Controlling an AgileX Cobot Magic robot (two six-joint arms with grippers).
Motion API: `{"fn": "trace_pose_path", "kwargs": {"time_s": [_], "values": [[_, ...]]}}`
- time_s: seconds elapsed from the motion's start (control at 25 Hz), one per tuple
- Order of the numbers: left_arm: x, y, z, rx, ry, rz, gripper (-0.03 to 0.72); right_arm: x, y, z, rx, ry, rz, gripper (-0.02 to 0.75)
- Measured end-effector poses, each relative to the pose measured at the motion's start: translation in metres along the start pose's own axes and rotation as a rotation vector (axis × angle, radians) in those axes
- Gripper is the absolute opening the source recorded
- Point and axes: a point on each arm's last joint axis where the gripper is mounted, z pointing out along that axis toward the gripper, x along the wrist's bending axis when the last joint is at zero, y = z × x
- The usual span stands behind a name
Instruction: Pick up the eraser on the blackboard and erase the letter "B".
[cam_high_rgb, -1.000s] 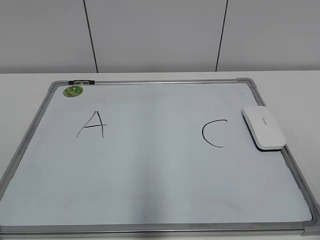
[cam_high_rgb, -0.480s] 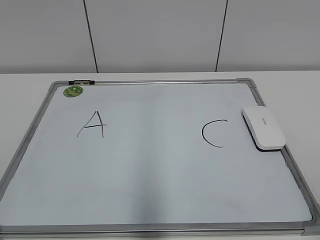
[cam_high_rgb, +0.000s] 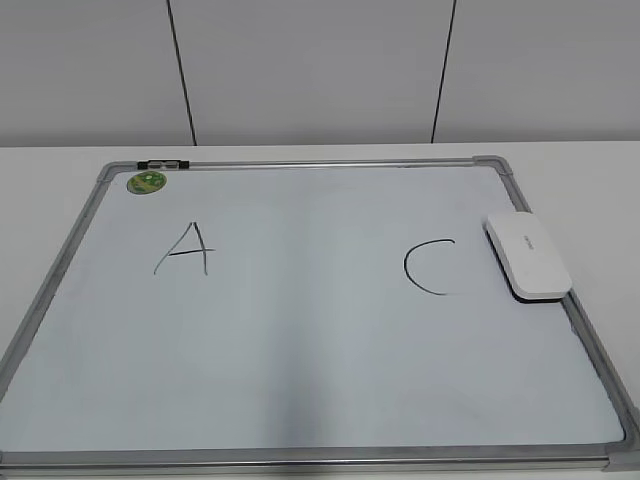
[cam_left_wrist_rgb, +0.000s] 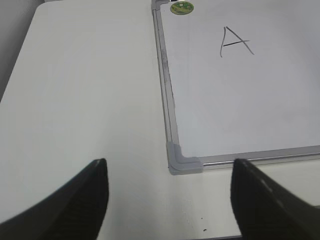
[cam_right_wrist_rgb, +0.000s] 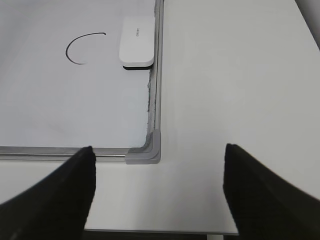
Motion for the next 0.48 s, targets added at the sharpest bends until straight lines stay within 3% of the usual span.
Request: {"fn": "trace_pose_path", "kwargs": {"time_s": [0.32,0.48], "values": [[0.0000,0.0004,0.0000,-0.004,0.000,0.000,0.503,0.0000,0.0000,0.0000,0.000,0.000,0.000,0.591],[0.0005,0.0083,-0.0004,-0.091,0.005,0.000,0.475,0.0000,0.0000,0.0000,0.000,0.000,0.000,0.591]]}}
